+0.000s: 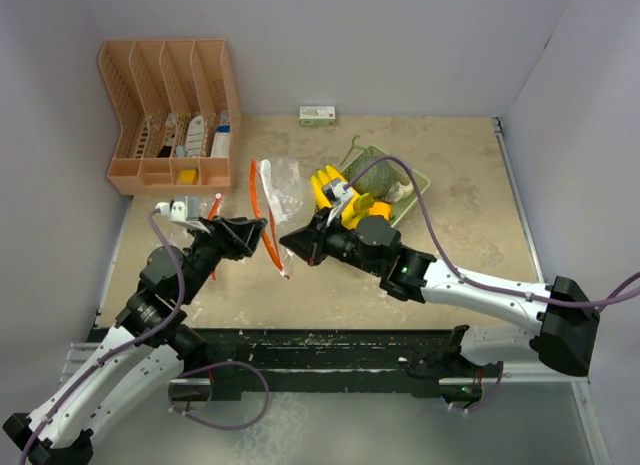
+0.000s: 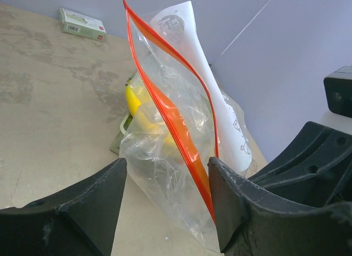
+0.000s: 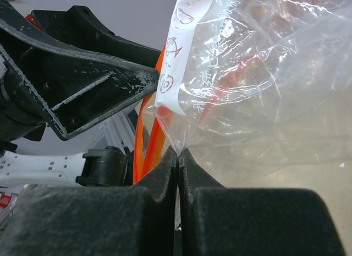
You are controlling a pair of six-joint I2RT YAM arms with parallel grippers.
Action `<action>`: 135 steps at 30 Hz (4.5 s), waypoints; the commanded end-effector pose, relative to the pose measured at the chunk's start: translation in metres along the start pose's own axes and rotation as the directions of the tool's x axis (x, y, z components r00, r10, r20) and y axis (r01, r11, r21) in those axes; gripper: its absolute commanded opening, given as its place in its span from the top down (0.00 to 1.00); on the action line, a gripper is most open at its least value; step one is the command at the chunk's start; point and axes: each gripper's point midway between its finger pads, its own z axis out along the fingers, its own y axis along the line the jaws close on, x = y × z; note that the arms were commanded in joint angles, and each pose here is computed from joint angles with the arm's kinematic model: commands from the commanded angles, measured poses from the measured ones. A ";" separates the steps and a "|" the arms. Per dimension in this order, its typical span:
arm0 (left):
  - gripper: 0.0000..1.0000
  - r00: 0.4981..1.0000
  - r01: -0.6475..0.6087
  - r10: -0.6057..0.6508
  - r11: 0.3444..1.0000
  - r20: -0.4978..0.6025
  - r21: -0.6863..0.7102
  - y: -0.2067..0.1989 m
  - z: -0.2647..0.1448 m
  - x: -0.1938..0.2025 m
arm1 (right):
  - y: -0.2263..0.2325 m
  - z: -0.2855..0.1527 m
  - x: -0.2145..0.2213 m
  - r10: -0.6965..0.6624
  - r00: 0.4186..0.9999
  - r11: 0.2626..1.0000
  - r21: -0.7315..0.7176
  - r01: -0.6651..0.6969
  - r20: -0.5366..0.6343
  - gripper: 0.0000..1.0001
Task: Place the food in the zip-top bag and seal the zipper
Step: Open the zipper of the food storage bag.
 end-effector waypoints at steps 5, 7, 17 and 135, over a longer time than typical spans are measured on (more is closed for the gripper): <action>0.39 0.998 0.037 -0.040 0.998 0.044 0.052 -0.011 0.011 -0.006 | 0.021 -0.002 -0.021 -0.043 0.997 0.995 -0.086 0.049 0.067 1.00; 0.39 0.998 0.043 -0.045 0.997 0.035 0.065 -0.013 0.015 -0.003 | 0.022 -0.002 -0.020 -0.043 0.997 0.994 -0.094 0.049 0.065 1.00; 0.39 0.997 0.065 -0.068 0.994 0.025 0.090 -0.017 0.027 0.004 | 0.027 -0.005 -0.014 -0.067 0.997 0.988 -0.135 0.073 0.045 1.00; 1.00 0.901 -0.413 0.249 0.738 -0.355 -0.533 0.116 0.027 0.037 | -0.111 0.028 -0.015 -0.146 0.988 0.798 0.584 0.148 -0.051 0.27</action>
